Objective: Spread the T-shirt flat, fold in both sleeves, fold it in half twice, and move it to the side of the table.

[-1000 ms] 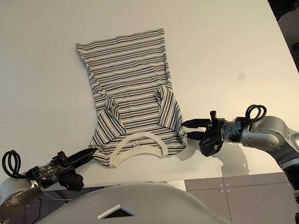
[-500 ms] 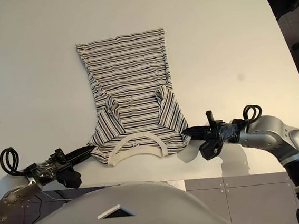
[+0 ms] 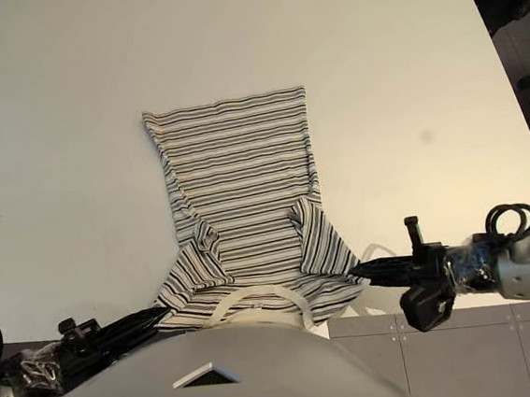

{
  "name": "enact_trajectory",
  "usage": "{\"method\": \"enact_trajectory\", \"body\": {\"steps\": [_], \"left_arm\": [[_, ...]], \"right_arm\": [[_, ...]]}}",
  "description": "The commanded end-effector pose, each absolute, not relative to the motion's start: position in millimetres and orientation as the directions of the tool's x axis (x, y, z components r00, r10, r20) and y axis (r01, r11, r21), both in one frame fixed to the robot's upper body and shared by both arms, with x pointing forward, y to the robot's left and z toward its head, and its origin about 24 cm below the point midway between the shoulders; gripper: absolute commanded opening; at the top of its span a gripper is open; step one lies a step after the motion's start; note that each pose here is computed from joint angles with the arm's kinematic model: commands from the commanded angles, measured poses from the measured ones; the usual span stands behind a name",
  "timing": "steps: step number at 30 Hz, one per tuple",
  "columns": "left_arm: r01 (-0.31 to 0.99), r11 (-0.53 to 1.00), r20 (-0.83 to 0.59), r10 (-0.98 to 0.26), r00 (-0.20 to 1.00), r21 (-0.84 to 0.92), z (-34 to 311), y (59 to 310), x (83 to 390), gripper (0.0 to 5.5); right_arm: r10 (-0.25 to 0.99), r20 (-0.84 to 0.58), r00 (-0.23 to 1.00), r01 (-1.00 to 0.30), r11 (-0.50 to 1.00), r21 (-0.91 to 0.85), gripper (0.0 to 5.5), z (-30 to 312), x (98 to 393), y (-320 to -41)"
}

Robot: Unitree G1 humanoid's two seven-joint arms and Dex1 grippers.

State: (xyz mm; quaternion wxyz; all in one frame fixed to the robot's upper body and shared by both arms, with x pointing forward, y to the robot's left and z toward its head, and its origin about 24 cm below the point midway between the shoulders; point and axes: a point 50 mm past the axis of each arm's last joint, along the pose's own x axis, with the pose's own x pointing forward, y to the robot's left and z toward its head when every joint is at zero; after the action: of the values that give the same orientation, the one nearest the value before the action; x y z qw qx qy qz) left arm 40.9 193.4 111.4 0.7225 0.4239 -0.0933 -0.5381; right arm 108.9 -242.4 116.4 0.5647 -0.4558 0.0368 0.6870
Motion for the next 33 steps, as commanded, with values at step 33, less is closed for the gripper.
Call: {"method": "enact_trajectory", "body": {"steps": [33], "left_arm": [[0.561,0.571,-0.446,-0.344,0.826,0.599,46,201,365,0.88]], "right_arm": [[0.585,-0.547,0.598,-0.719,0.693,-0.045,0.89,55,372,-169]]}}
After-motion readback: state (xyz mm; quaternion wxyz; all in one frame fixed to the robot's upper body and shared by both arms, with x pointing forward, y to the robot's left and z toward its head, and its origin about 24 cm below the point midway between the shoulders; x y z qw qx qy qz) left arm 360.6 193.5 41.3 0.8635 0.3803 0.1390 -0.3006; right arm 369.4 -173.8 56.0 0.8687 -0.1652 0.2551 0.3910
